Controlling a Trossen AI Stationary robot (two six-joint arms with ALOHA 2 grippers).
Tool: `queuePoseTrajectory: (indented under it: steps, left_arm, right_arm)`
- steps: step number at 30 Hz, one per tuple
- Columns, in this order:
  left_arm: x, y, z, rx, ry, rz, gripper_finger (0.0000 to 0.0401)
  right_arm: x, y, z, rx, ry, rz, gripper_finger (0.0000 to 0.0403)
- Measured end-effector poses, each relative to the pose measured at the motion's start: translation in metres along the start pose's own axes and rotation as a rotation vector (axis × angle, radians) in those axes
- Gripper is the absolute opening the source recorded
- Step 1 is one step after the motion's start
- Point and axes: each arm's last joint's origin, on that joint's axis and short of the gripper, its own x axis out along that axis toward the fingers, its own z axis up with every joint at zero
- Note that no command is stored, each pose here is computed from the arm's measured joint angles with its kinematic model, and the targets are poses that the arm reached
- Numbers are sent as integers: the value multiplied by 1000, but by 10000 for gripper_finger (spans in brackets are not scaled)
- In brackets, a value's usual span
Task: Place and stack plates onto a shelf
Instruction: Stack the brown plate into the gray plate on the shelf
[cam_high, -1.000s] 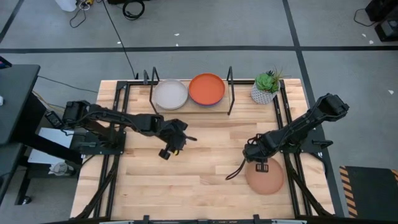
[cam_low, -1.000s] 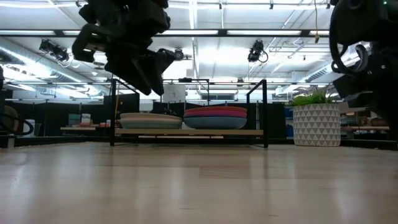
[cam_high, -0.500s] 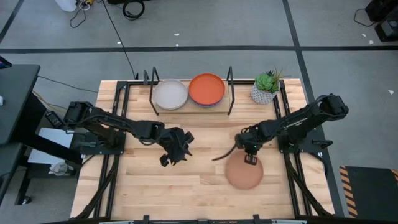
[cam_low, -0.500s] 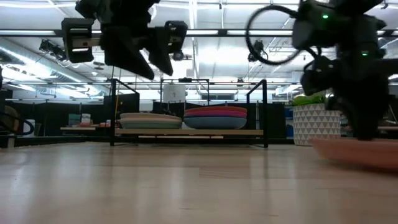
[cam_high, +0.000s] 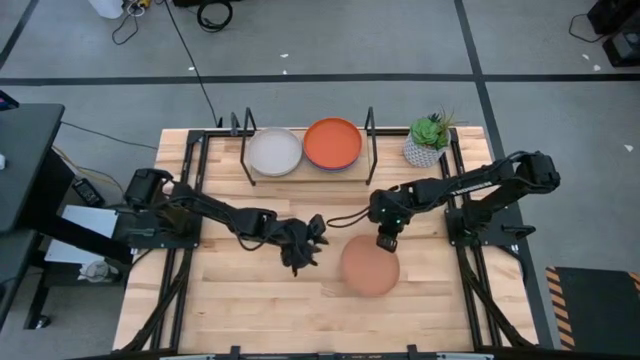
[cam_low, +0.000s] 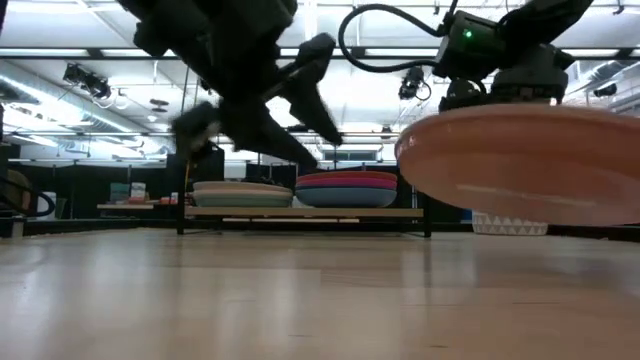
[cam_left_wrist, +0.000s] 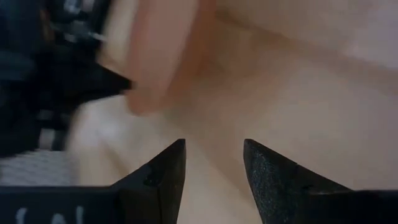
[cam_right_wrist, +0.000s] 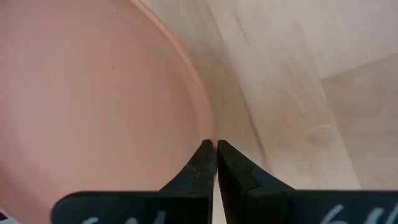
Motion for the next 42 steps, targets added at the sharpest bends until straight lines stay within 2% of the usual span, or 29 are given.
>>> queuePoseTrajectory:
  steps: [2, 7, 15, 18, 20, 25, 29, 33, 36, 42]
  left_arm:
    - [6, 0, 3, 38, 6, 64, 170]
    - [17, -1, 6, 126, -12, 135, 170]
    - [26, 0, 14, 241, -44, 247, 170]
    - [31, 3, 13, 249, -57, 296, 169]
    - [32, 1, 10, 255, -40, 287, 169]
    - [41, -5, 10, 336, -112, 257, 169]
    - [41, -4, 12, 318, -145, 277, 166]
    - [41, -2, 14, 290, -178, 289, 146]
    - [40, -2, 15, 293, -219, 274, 121]
    - [41, -6, 16, 195, -239, 232, 57]
  right_arm:
    - [0, 0, 1, 2, -4, 23, 14]
    - [-1, 1, 7, -12, -34, 84, 14]
    - [-3, 1, 10, -39, -59, 106, 14]
    - [-3, 1, 12, -50, -69, 115, 14]
    - [-3, 1, 13, -55, -78, 124, 14]
    - [-5, -1, 17, -56, -108, 135, 14]
    - [-6, -5, 19, -47, -120, 134, 14]
    - [-7, -7, 21, -54, -131, 133, 14]
    - [-9, -10, 23, -55, -139, 135, 16]
    - [-11, -12, 28, -63, -177, 157, 19]
